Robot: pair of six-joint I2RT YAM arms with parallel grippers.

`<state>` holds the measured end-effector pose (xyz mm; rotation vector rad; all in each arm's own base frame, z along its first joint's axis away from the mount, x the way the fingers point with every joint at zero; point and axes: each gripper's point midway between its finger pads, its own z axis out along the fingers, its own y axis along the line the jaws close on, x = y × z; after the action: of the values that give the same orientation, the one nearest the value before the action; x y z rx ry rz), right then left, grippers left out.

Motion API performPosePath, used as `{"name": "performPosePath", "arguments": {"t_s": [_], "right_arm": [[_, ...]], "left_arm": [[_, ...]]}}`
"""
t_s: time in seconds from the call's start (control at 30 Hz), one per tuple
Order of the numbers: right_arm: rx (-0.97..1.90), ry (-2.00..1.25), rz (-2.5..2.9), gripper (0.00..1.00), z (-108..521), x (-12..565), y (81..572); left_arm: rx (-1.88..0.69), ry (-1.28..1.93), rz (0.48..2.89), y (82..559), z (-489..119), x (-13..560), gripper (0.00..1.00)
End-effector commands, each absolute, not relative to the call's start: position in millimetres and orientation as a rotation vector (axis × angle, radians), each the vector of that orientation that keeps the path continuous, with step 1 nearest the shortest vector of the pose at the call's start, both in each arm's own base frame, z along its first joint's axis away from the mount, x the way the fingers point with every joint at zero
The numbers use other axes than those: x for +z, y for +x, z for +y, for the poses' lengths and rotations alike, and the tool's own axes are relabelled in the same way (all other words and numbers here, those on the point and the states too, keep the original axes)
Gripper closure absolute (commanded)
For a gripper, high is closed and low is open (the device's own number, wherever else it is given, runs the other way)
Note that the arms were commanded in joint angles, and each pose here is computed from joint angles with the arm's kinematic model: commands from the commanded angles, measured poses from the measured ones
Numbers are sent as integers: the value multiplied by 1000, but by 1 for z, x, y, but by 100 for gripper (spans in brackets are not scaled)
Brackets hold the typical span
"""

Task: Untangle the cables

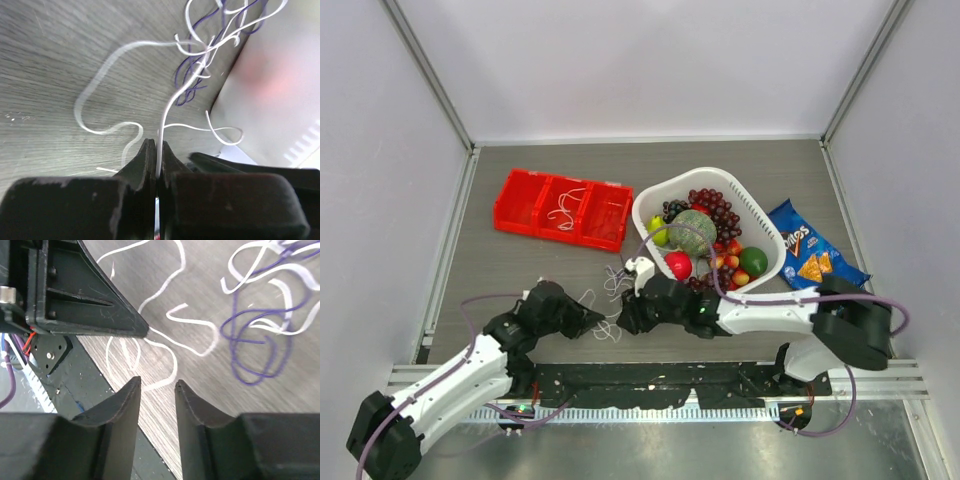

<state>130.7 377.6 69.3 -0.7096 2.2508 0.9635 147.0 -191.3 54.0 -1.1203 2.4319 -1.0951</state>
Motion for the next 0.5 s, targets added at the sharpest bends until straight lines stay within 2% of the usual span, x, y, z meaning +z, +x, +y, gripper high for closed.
{"name": "performPosePath", "arguments": {"t_s": [0.0, 0.1, 0.23, 0.47], "right_arm": [[874, -588, 2096, 56, 351, 134, 155], [843, -516, 2020, 51, 331, 166, 163], [831, -429, 1920, 51, 297, 210, 166], [875, -361, 1841, 51, 272, 245, 161]], "left_arm": [[-857, -947, 2321, 173, -162, 85, 100], [-767, -785, 2231, 197, -151, 132, 100], [-614, -629, 2171, 234, -130, 186, 100], [-563, -724, 2000, 321, -94, 236, 100]]}}
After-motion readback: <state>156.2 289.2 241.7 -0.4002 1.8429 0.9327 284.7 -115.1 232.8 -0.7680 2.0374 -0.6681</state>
